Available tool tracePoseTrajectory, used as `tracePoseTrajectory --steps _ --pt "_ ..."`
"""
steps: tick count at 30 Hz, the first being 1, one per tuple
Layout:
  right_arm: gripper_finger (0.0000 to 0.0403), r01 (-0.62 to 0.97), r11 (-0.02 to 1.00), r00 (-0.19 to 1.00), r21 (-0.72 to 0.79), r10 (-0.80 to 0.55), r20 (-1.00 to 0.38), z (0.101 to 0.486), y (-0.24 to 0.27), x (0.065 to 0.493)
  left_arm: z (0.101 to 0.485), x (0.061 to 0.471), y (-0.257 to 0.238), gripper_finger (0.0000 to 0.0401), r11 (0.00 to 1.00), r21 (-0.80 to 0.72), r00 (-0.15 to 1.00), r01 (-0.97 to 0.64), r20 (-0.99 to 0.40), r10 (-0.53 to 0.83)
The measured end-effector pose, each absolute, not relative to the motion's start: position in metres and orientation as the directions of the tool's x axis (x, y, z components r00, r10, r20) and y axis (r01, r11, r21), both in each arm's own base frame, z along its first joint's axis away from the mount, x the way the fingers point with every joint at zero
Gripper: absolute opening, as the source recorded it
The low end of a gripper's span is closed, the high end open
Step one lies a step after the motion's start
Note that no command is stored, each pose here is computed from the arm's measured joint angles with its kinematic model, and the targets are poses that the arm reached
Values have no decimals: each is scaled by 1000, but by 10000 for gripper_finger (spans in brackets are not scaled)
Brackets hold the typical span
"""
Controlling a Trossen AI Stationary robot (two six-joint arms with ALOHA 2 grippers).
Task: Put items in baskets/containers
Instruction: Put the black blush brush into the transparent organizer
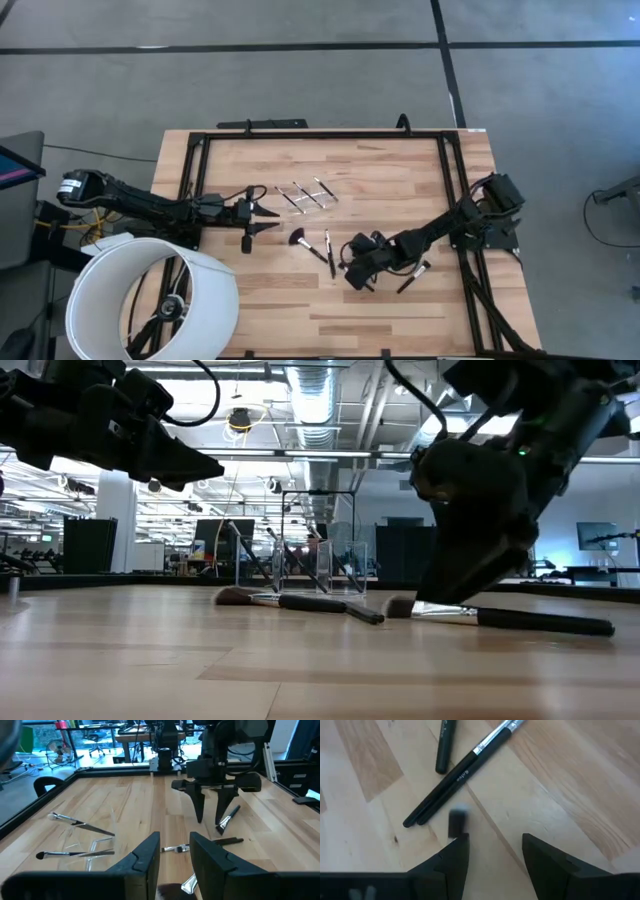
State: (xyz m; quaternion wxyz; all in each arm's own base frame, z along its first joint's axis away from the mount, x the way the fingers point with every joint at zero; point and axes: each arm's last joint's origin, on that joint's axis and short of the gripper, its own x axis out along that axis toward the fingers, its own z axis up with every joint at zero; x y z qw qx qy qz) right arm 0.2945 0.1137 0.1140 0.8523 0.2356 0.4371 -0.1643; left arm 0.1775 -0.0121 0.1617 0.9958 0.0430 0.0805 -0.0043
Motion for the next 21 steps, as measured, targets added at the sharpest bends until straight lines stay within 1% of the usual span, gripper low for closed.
tracePoseTrajectory --steps 4,8,12,16,21 --pt "168 462 846 569 267 -51 -821 119 109 296 162 178 -12 104 996 85 987 16 -158 -2" --pt "166 423 852 622 307 -26 -783 139 104 297 162 178 -12 104 996 84 987 16 -158 -2" --pt "168 386 871 627 304 -6 -779 142 105 297 162 177 -12 104 997 81 987 15 -158 -2" --pt "169 388 872 600 299 8 -800 130 109 297 162 177 -12 104 997 76 987 15 -159 -2" --pt "167 348 867 626 356 68 -777 109 117 308 162 177 -12 104 997 74 987 14 -159 -2"
